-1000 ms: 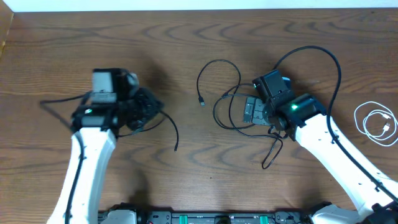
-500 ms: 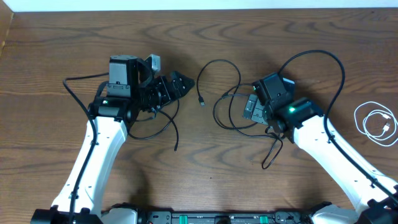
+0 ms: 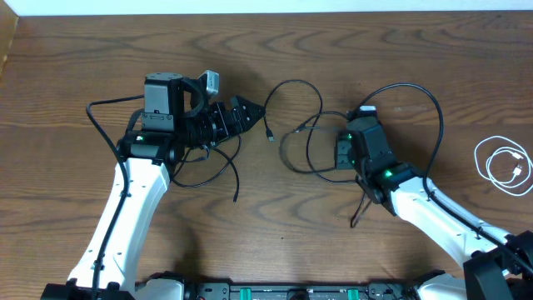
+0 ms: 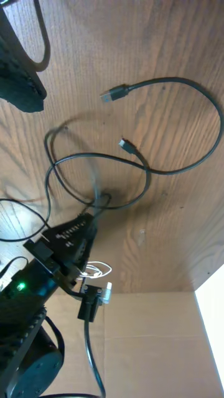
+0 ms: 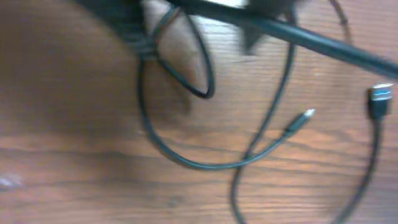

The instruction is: Untangle cables

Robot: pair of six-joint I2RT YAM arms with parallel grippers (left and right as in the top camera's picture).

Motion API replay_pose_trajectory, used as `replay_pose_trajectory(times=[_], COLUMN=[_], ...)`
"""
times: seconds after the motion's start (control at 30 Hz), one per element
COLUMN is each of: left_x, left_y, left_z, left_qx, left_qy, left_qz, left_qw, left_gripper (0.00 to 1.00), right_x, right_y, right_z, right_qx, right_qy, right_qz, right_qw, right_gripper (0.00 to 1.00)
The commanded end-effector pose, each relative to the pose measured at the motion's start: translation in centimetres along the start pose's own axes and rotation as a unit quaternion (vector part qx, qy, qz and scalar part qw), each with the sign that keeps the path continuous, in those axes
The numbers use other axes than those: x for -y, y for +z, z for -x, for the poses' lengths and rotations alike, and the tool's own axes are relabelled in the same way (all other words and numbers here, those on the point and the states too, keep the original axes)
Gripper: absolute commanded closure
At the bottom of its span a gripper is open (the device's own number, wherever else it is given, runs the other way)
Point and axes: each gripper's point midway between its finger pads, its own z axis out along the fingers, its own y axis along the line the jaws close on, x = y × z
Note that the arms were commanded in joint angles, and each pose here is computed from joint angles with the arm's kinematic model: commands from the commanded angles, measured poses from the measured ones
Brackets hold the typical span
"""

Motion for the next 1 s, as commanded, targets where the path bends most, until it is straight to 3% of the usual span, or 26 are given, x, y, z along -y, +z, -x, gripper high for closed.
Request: replay_pose_trajectory(times=[0.0,0.3,0.57,0.73,0.87,0.97], left_x=[0.4,0.4,0.4,0.4,0.4,0.4], left_y=[-0.3,-0.3,-0.3,-0.3,-0.3,-0.3], left_z=[0.1,0.1,0.1,0.1,0.1,0.1], left_qx=[0.006,0.006,0.006,0.006,0.006,0.006], left_qy=[0.017,0.017,0.017,0.017,0.017,0.017], left_qz=[-0.001,-0.001,-0.001,-0.001,-0.001,-0.001], left_qw=[1.0,1.0,1.0,1.0,1.0,1.0], left_gripper=[0.03,0.03,0.03,0.03,0.03,0.03], right_x=[-1.6,-3.5,-3.0,-3.0,-6.6,-7.2], right_y=[0.0,-2.7,-3.1,-0.6,0.8,2.0], right_z=[0.4,6.5,8.4,6.6,1.4,-0.5], right_qx=[0.006,0.013,0.02,-0.012,-0.11,-0.142], right_qy=[-0.031,-0.028,-0.014,-0.058,-0.065,-0.054], right_qz=[0.046,0.059,0.042,0.04,0.133,0.139], right_qw=[0.998,0.998,0.999,0.997,0.983,0.979], right_gripper=[0.99,0.99,0.99,0.94,0.9,0.88])
